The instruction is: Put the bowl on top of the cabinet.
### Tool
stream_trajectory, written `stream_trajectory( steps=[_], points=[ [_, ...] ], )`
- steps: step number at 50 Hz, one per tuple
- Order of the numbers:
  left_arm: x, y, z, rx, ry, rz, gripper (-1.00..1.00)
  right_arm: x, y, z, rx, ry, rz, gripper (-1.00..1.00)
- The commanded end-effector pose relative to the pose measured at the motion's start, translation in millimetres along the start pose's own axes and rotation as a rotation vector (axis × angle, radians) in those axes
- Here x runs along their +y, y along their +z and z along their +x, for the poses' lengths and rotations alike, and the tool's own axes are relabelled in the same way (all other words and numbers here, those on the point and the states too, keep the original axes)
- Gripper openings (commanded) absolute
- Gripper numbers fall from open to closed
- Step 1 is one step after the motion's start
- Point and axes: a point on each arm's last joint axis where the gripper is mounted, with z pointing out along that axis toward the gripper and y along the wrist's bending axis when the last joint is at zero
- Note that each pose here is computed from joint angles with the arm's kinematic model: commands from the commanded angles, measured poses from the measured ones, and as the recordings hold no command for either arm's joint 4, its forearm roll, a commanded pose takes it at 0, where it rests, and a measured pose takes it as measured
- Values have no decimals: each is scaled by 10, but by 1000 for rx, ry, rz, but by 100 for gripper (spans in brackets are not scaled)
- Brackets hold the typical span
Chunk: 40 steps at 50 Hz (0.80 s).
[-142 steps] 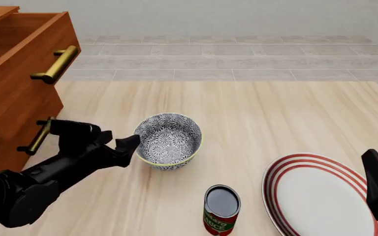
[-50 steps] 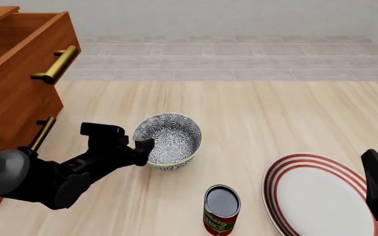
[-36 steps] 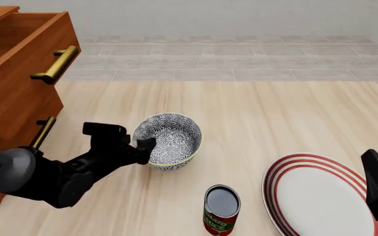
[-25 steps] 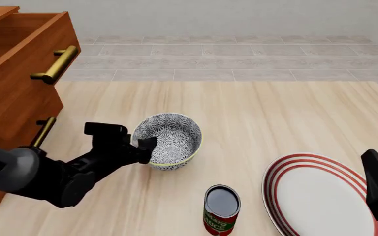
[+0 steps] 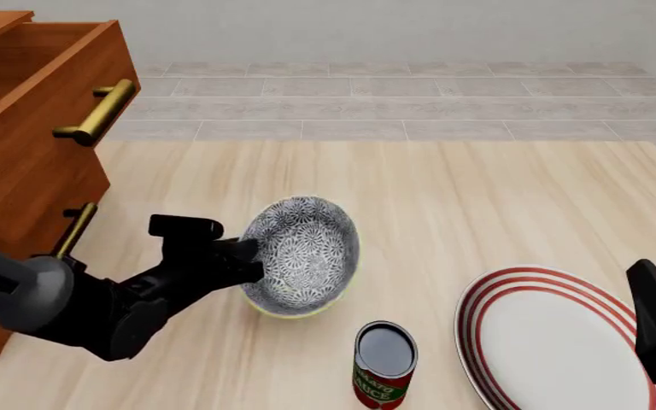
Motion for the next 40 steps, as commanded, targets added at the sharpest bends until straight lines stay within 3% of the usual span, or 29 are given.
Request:
stream_trajectory(
  steps=[1,15,40],
  points=[
    [41,-10,54,32,17,-14,-100,0,0,0,0,1,0,100],
    [60,-84,-43,9,25,-23,-100,-1,0,3,-2,1,1,100],
    [-111,-438,-430,-76,28,20,-100,-1,1,5,-1,1,0,100]
  ],
)
